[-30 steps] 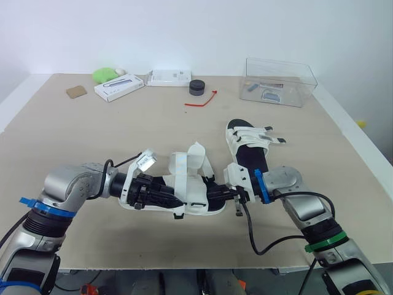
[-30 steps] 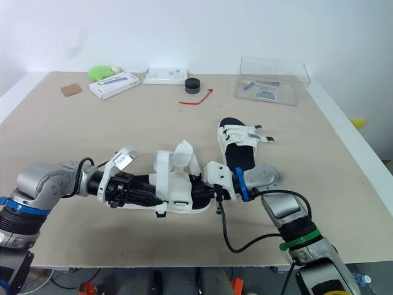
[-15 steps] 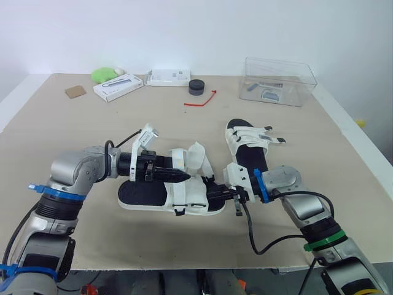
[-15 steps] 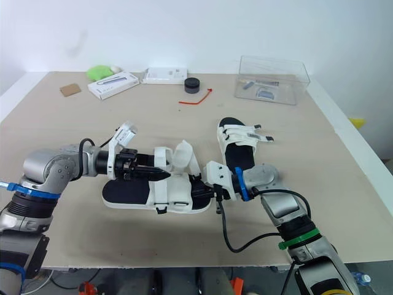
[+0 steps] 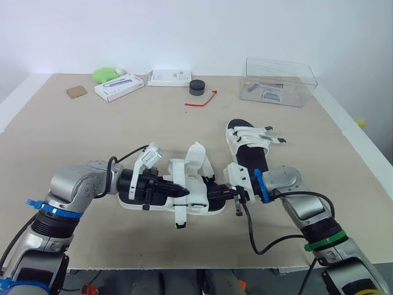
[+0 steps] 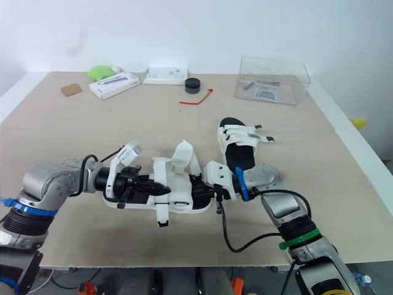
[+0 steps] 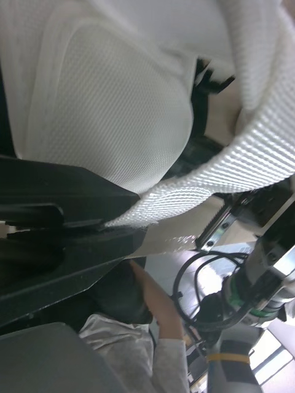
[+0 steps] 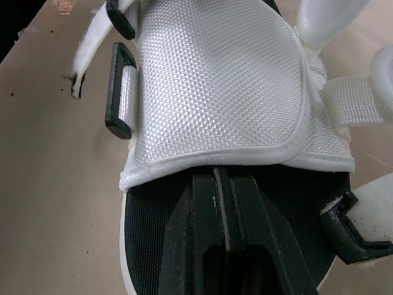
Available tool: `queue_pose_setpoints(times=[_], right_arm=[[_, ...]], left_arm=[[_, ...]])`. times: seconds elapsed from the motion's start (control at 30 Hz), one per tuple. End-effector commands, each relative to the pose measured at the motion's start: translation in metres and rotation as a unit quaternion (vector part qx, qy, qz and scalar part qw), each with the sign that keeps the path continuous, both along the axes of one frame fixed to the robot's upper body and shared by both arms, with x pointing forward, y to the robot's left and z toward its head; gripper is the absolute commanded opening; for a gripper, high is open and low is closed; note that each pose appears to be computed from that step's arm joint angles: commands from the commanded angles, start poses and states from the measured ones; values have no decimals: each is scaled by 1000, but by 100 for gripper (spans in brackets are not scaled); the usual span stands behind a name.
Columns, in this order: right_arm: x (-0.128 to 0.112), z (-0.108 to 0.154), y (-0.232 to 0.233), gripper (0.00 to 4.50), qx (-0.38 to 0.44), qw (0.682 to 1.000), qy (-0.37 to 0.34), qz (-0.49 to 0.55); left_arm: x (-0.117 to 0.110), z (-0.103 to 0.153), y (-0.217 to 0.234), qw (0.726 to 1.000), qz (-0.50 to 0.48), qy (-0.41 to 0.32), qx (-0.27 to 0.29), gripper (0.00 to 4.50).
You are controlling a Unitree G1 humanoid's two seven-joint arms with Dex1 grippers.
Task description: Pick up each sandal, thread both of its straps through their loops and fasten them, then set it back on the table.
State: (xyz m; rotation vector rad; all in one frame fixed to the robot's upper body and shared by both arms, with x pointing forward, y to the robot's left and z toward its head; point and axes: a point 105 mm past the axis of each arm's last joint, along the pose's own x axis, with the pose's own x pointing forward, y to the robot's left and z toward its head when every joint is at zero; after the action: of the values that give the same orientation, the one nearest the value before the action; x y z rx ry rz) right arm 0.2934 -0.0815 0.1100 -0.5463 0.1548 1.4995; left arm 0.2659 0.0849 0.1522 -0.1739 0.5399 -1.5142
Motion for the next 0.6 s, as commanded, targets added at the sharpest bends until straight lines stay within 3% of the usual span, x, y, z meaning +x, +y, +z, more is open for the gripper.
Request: queue_pose_setpoints(times=[0.03, 0.3, 0.33, 0.4, 0.6], right_arm=[[-1, -6, -4, 0, -18, 1000, 5, -1], [-1, -6, -2, 0, -18, 1000, 4, 3], [0, -6, -2, 0, -18, 1000, 4, 4], [0, -6, -2, 0, -18, 1000, 4, 4], [1, -6, -1, 0, -19, 1000, 4, 7]], left_arm=[[-10, 6, 0, 1000, -22, -15, 4, 11], [-32, -2, 5, 998, -57, 4, 35, 11], [-33, 2, 6, 998, -59, 10, 27, 33], [-34, 7, 8, 998, -62, 4, 27, 94], [-35, 13, 20, 997, -69, -14, 43, 402]])
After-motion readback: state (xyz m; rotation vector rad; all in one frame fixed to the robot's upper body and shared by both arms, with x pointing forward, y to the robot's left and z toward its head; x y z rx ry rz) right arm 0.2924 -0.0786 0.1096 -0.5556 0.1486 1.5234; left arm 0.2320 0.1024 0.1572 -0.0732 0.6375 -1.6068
